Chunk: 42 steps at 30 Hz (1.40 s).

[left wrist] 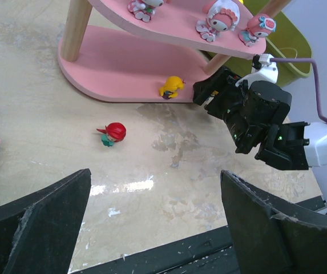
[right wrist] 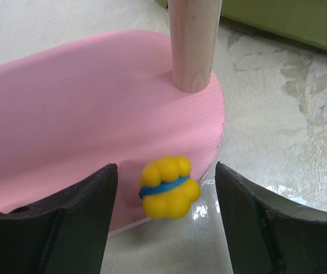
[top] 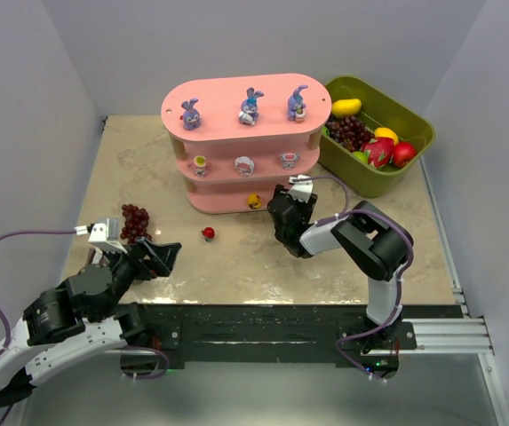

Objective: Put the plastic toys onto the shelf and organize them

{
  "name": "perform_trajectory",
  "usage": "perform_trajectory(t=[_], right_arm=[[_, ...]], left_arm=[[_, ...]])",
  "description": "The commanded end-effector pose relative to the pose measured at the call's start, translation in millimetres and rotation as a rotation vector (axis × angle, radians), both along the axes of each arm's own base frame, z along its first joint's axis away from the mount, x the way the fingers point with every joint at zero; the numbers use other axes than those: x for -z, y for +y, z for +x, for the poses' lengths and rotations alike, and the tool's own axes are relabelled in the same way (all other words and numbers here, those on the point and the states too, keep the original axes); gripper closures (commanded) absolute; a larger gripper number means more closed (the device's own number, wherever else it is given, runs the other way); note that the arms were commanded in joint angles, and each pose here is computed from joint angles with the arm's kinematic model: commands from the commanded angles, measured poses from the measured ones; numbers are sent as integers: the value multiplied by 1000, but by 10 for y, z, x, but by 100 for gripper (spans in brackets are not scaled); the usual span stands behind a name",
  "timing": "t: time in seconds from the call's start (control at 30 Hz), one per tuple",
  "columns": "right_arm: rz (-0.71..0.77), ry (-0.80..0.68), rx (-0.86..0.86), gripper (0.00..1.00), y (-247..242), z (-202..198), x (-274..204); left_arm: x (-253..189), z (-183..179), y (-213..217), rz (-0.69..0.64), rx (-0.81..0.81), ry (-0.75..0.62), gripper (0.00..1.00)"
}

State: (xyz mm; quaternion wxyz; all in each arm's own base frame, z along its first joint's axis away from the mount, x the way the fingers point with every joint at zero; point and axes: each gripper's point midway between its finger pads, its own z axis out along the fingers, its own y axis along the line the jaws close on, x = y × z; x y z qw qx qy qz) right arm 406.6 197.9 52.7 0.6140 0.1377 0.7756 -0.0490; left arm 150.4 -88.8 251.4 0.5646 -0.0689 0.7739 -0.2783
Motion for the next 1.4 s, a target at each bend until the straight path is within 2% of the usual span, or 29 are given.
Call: perform_trajectory(t=[0.0, 0.5, 0.83, 0.93, 0.97, 1.03, 1.07, 1.17, 1.37], right_arm=[[-4, 42, -70, 26, 35, -55, -5], [58, -2, -173, 23, 32, -248, -371], [142, -47, -195, 26, -86, -452, -494], [188, -63, -196, 49, -104, -505, -545], [201, -66, -197, 63, -102, -518, -554], [239, -73, -193, 76, -107, -543, -564], [251, -73, -192, 85, -104, -548, -556], [288, -66, -191, 100, -71, -551, -515], [336, -49, -181, 100, -7, -486, -411]], left_arm=[[-43, 30, 15, -16, -26, -6, 0], [-53, 22, 7, -24, -18, -9, 0], [-63, 13, 2, -29, -9, -15, 2], [-67, 13, 1, -30, -9, -15, 2], [-64, 14, 4, -30, -11, -14, 2], [-68, 12, 8, -33, -11, -16, 2], [-66, 13, 6, -32, -11, -15, 2], [-68, 12, 9, -31, -11, -16, 2], [-74, 9, 14, -36, -11, -19, 2]])
